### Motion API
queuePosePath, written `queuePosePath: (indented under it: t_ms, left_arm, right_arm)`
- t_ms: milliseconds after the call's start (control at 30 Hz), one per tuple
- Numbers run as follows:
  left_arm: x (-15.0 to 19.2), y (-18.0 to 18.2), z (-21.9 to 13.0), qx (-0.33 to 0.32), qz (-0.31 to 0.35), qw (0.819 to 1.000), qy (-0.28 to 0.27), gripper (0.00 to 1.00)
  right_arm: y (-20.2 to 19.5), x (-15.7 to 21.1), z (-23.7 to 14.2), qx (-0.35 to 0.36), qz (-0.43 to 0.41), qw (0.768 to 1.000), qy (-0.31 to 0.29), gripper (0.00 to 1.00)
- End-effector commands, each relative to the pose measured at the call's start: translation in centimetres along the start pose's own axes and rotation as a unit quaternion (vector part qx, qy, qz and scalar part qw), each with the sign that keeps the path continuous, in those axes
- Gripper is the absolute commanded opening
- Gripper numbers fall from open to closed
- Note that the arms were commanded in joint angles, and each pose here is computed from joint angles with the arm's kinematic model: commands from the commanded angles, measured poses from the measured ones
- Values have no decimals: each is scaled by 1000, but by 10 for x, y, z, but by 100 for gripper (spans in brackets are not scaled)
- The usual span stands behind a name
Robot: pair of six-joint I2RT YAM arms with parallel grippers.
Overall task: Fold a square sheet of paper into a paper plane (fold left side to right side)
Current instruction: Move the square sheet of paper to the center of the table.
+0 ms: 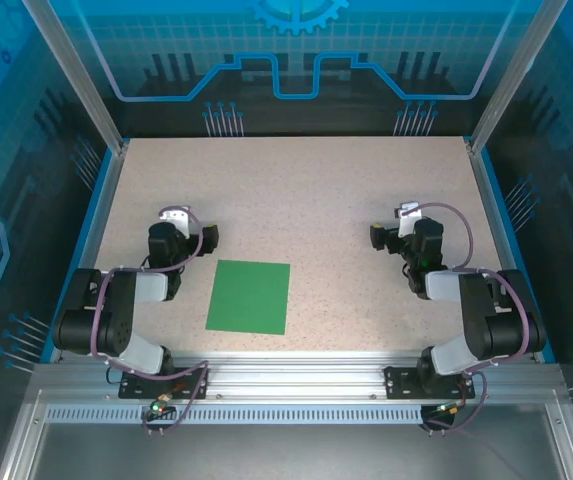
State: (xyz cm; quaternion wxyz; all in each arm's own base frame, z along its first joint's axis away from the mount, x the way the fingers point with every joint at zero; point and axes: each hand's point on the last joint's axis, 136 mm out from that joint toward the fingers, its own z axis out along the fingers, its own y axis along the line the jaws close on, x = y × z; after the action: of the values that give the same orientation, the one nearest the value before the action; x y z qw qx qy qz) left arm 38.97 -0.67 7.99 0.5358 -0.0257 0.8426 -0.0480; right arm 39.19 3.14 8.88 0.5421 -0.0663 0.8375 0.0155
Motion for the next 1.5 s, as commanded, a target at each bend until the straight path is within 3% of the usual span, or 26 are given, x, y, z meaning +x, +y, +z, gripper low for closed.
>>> queuePosePath:
  t_ms: [0, 800, 1033, 1100, 1200, 1333, 1467]
  left_arm:
    - [-12, -3, 2, 11, -2, 1000, -15, 99]
    - [-13, -2, 2, 10, -3, 1000, -17, 99]
    - [-42, 17, -26, -57, -35, 997, -29, 99]
    - [-55, 19, -41, -72, -68, 994, -42, 99]
    - [-73, 6, -58, -44, -120, 991, -43, 99]
    - [-76, -10, -73, -21, -211, 977, 25, 99]
    - [-67, -36, -86, 34, -284, 954, 88, 99]
  right_arm:
    - [0, -7, 3, -5, -4, 1000, -7, 100]
    - [-2, -7, 2, -18, 8, 1000, -10, 100]
    - [-14, -11, -3, 4, 31, 999, -14, 100]
    - [-16, -18, -6, 6, 30, 999, -15, 100]
    - [-19, -30, -13, 11, 40, 999, 6, 100]
    - [-16, -52, -32, 4, 70, 997, 11, 100]
    - [11, -61, -52, -40, 129, 989, 54, 100]
